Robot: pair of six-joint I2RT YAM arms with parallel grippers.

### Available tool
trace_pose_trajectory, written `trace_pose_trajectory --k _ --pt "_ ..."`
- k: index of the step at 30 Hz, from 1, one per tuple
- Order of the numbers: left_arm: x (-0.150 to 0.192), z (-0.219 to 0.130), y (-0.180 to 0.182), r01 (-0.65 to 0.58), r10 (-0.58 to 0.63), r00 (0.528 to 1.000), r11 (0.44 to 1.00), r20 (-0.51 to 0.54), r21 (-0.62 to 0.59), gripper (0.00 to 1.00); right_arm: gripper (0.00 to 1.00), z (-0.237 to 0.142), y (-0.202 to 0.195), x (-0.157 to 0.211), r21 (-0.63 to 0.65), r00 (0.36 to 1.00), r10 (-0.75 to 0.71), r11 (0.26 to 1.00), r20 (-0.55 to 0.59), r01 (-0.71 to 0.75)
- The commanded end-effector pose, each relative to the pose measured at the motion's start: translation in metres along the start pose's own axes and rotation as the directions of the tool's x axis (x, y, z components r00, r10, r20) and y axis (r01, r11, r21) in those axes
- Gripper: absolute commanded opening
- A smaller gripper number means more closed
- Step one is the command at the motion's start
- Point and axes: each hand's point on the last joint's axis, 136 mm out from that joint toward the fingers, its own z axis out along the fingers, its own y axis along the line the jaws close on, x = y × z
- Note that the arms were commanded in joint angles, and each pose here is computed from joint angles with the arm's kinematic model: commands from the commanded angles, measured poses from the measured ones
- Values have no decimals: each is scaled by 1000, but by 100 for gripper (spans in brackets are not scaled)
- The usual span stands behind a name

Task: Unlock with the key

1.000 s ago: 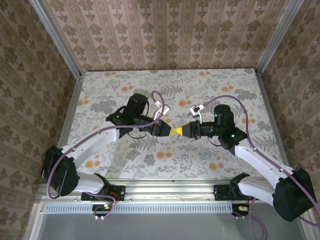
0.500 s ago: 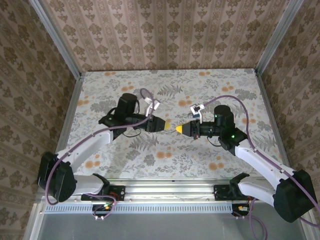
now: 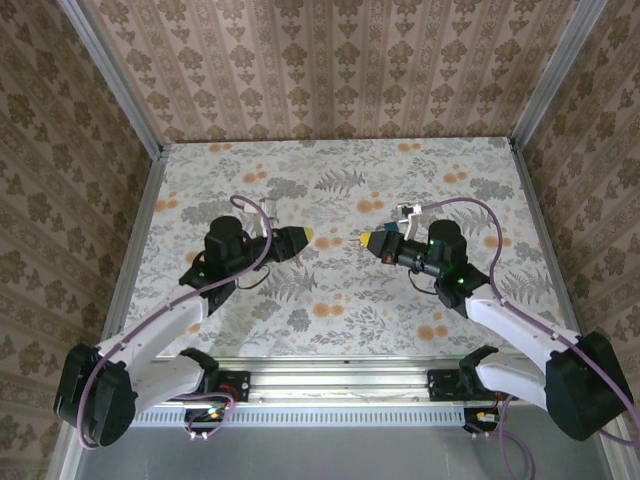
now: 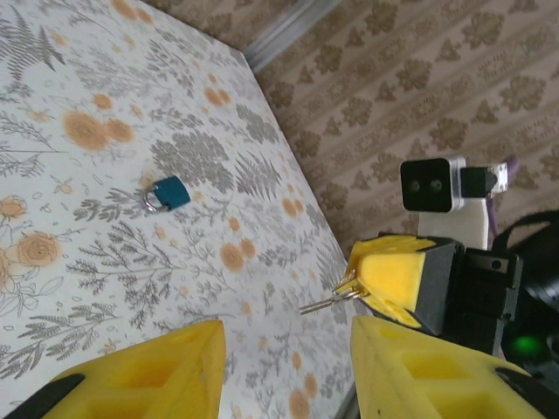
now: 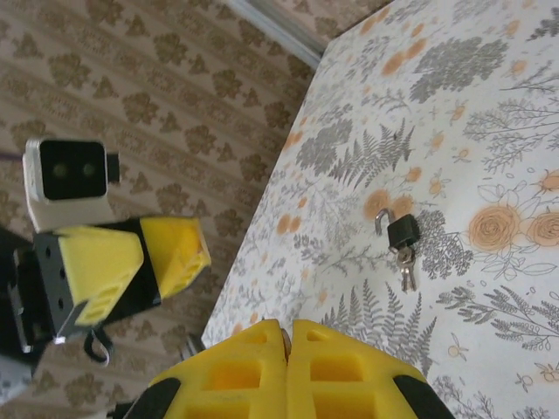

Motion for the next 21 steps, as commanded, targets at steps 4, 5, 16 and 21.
trace_pose_trajectory --k 4,5,16,21 --pt "-16 20 -16 -1 -5 997 998 82 65 54 0 15 16 -12 -22 994 22 1000 112 -19" --pt "-16 24 -18 1 -8 997 997 81 79 56 0 18 19 -11 -31 993 25 999 114 -22" --pt "-13 37 -52 13 -33 998 948 58 317 58 0 25 37 -13 -167 981 103 983 164 -76" --pt "-10 45 -54 23 -38 998 946 40 325 58 0 24 45 -17 -208 979 112 975 171 -75"
